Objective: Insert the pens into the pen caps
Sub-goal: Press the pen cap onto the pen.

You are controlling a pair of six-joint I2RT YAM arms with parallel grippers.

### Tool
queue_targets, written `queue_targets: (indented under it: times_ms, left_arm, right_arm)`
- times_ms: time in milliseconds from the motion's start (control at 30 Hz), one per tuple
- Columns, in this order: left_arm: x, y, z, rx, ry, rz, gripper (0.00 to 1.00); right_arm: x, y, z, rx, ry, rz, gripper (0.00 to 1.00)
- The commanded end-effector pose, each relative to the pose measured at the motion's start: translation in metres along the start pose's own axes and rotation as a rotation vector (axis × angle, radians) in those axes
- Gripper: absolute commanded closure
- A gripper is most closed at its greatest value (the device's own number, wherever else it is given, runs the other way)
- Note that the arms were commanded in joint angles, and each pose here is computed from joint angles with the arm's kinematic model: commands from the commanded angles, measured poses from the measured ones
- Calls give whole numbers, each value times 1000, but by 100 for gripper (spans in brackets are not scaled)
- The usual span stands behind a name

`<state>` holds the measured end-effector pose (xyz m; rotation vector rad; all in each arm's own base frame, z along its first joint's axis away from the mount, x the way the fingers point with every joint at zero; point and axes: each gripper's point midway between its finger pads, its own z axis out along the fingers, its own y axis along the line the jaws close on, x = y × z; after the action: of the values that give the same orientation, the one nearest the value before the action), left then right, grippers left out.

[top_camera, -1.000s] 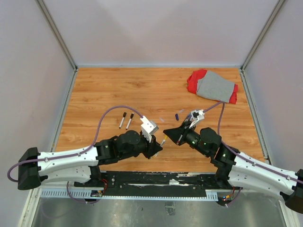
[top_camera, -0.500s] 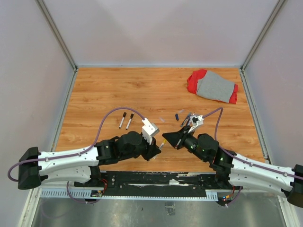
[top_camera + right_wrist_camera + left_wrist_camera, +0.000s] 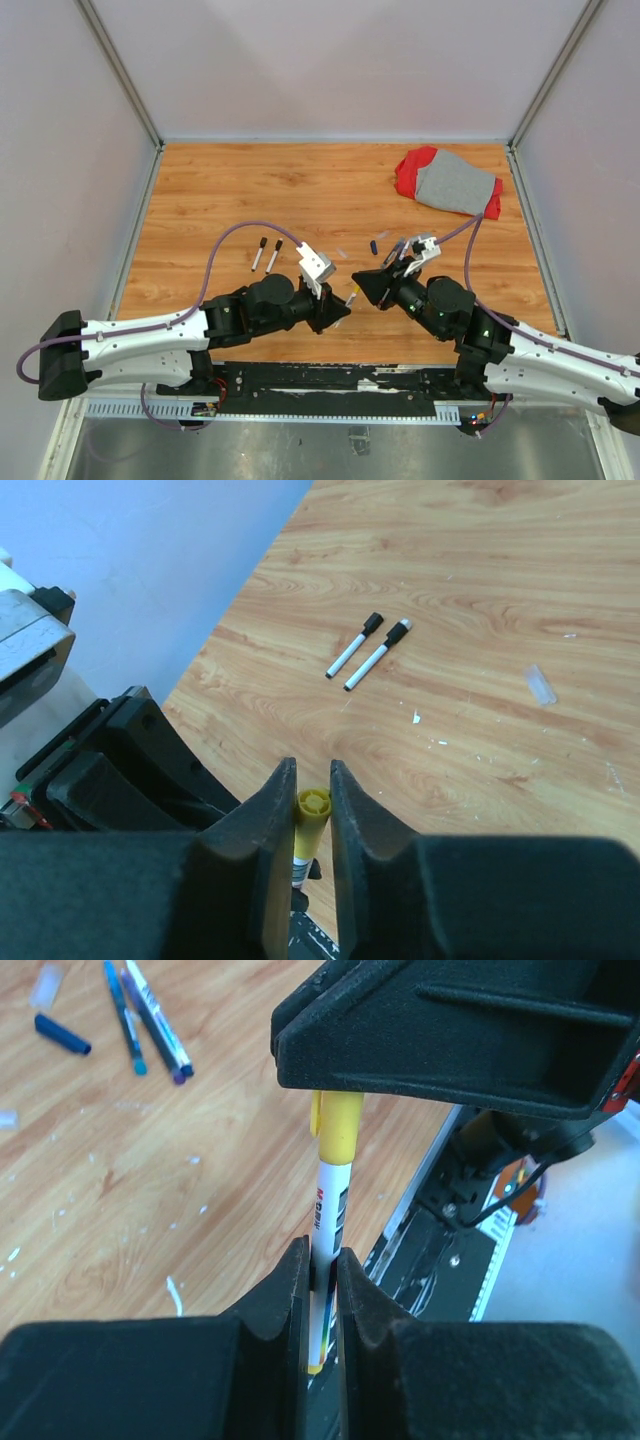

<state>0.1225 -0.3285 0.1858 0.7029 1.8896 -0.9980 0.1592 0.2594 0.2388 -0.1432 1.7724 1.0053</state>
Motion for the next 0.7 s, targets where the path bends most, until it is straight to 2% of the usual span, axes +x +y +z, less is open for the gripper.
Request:
queue_targets:
  times_ms: [0,100,233,500,667]
  left_arm:
    - [-27,-3,5,22,-124,-46,99]
    - [-2,-2,11,40,-52,-50,100]
    - [15,10,11,-7,-20,-90,99]
    - [18,45,8,-148,11,-124,99]
    - [12,74,3,-250,33,-119,100]
  right_arm:
    - [-13,-11,-11,75,18,-194,78]
    - [-37,-2,-14,66,-39,-216,65]
    - [-48,-13,-22,119,-54,-287,51]
    - [-45,-62,-48,313,27,-441,37]
    - [-51,-76,-50,396,110,-505,29]
